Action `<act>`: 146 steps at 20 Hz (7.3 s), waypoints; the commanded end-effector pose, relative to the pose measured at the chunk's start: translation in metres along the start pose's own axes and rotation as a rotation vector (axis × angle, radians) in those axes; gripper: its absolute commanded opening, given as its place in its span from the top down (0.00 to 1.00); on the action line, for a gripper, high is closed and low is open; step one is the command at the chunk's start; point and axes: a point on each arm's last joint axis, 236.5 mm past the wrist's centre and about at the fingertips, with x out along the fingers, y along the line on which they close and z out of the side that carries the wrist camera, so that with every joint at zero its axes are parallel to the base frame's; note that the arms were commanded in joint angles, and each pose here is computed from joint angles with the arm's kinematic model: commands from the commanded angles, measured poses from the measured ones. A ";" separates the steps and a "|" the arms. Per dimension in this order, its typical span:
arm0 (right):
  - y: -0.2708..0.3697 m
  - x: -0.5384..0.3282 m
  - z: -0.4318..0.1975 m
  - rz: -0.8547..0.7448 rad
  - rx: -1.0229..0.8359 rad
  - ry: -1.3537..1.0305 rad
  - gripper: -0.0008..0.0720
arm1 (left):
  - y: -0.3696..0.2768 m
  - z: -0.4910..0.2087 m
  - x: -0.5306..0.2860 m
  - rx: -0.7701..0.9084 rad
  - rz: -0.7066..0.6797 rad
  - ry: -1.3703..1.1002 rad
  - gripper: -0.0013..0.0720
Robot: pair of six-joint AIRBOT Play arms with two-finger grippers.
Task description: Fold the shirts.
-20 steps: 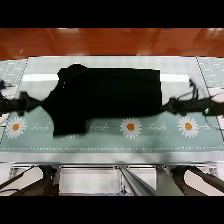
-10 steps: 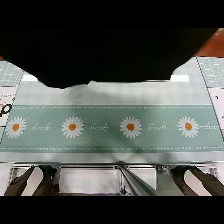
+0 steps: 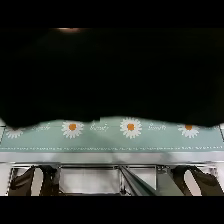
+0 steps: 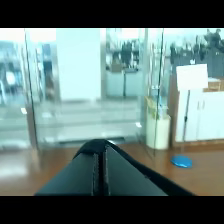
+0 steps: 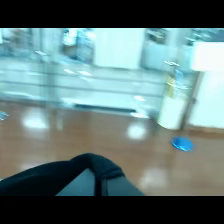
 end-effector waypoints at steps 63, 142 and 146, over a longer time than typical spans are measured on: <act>-0.077 0.145 -0.531 -0.065 0.849 1.280 0.42 | 0.093 -0.541 0.003 -0.837 0.142 1.504 0.29; -0.052 0.310 -0.567 0.134 0.886 1.107 0.95 | 0.025 -0.639 0.201 -0.878 -0.113 1.458 0.94; -0.052 0.315 -0.584 0.124 0.922 1.118 0.95 | 0.026 -0.655 0.203 -0.886 -0.105 1.469 0.94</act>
